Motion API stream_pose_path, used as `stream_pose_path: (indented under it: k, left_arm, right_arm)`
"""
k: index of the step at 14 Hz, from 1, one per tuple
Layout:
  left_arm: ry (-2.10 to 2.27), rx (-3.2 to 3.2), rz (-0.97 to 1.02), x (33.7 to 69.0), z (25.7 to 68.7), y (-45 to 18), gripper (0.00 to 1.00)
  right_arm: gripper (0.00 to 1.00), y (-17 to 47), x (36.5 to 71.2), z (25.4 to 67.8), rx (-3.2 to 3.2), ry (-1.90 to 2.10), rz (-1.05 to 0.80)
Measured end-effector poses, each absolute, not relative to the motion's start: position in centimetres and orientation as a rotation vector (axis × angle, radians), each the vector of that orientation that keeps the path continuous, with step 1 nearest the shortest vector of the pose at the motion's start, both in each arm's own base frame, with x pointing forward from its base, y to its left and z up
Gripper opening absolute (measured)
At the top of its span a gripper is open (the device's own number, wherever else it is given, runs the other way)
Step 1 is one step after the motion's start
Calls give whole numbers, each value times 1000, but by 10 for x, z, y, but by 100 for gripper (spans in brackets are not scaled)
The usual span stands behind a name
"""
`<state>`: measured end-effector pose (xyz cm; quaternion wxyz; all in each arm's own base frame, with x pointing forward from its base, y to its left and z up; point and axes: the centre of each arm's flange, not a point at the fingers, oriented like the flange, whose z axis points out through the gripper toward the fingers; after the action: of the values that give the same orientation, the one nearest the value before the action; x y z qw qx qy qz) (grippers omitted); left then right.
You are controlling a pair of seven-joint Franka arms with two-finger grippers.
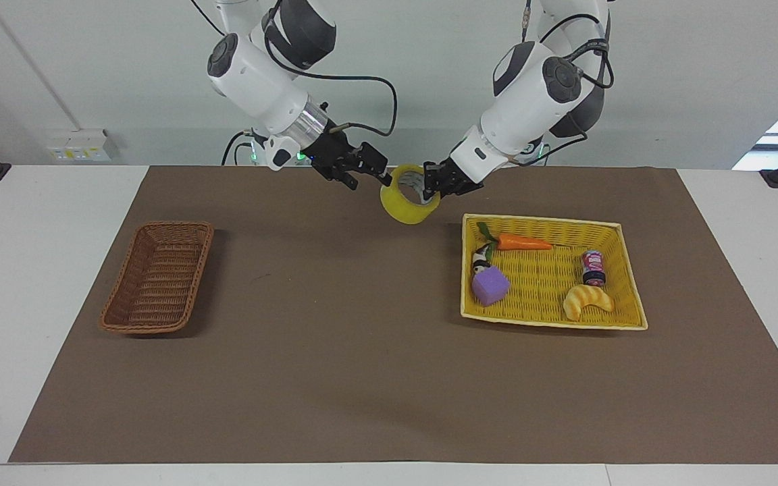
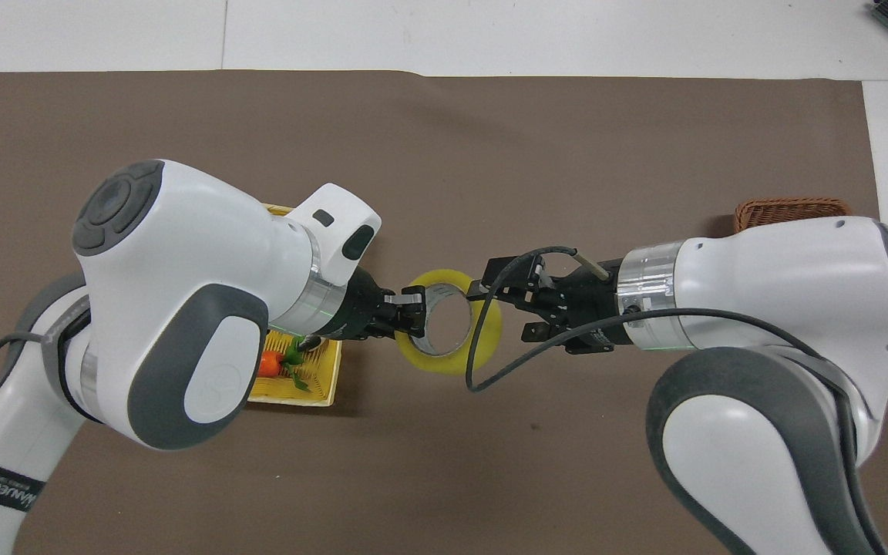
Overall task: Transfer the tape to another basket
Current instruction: 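Grasp the tape with the right gripper while the left gripper releases and withdraws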
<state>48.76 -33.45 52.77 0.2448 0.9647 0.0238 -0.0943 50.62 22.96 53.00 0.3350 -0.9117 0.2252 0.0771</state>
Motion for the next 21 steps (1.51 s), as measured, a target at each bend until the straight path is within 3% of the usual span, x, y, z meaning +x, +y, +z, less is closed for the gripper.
stream_pose_path:
  k: [5,9,10,12,14,18,19,21]
  left_arm:
    - [113,2532,-199,490,538,-347,22]
    - [128,2503,-192,490,536,-353,22]
    - [128,2503,-191,490,536,-353,22]
    - [132,2498,-180,490,538,-353,25]
    - [136,2484,-171,489,545,-352,45]
    - [177,2458,-125,490,575,-330,89]
    - [195,2457,-127,494,580,-316,100]
    - [236,2458,-139,502,586,-289,100]
  right_arm:
    - [95,230,506,529,-2371,615,214]
    - [50,227,506,529,-2369,621,211]
    - [44,227,506,528,-2370,622,213]
    - [40,226,507,527,-2370,626,214]
    - [33,223,508,525,-2369,635,215]
    - [0,222,508,524,-2369,638,217]
    - [0,222,508,524,-2369,638,217]
    - [0,222,508,524,-2369,638,217]
